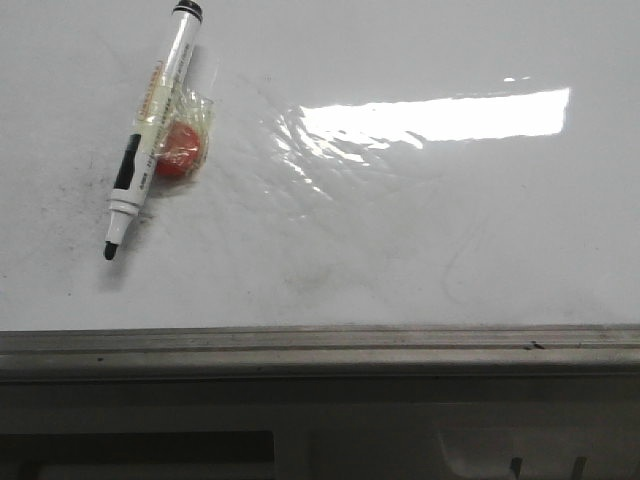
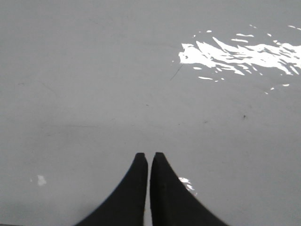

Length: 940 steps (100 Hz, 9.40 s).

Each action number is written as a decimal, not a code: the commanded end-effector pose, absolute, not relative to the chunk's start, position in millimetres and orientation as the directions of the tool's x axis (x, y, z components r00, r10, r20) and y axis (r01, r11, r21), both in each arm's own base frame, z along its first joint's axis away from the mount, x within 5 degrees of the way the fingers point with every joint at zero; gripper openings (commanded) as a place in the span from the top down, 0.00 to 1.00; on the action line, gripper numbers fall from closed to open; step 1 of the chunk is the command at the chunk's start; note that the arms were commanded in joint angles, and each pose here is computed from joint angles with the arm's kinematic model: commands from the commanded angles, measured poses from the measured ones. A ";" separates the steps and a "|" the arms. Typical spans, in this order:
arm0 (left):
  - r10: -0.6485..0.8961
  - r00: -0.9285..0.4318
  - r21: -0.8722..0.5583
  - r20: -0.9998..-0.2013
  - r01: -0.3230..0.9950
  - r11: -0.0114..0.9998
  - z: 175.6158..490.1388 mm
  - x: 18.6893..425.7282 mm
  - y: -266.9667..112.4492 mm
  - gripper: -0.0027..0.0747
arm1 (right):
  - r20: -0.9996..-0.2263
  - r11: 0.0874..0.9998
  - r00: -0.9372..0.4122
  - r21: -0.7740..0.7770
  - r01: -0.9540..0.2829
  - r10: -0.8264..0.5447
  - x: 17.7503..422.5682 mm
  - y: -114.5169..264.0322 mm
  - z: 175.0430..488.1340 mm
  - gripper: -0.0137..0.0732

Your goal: Write number 8 on whiteboard

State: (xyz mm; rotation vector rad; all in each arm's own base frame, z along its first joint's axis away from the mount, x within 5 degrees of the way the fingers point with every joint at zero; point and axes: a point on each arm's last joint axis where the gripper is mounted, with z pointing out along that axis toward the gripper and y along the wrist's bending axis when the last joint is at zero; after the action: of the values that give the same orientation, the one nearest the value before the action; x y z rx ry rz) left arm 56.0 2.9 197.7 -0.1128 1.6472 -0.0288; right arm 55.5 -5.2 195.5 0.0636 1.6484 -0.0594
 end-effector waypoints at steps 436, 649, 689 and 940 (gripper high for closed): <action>0.032 -0.148 -0.078 -0.989 0.682 0.727 207.6 149.8 -134.6 0.99 | -0.960 0.998 -0.273 0.062 -0.010 0.057 77.3 1.9 255.0 0.92; -0.031 0.035 0.008 -0.999 0.786 0.618 261.2 100.4 -109.1 0.49 | -0.943 0.713 -0.290 0.090 -0.695 -0.164 154.4 158.4 362.0 0.91; -0.026 0.035 0.010 -0.999 0.768 0.640 264.3 95.9 -101.9 0.49 | -0.924 0.827 -0.355 0.088 -0.555 -0.140 199.2 142.0 395.2 0.91; 0.094 0.074 0.109 -0.993 0.885 0.453 262.6 125.1 -162.2 0.56 | -0.832 0.661 -0.415 0.080 -0.746 -0.368 152.1 184.7 363.5 0.92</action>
State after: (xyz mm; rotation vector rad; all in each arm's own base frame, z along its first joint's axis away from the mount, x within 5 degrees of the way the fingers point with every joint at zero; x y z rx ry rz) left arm 124.9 -156.1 247.5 0.9868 1.4629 -0.6853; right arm 150.4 183.6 346.3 -0.8948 2.1433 0.5363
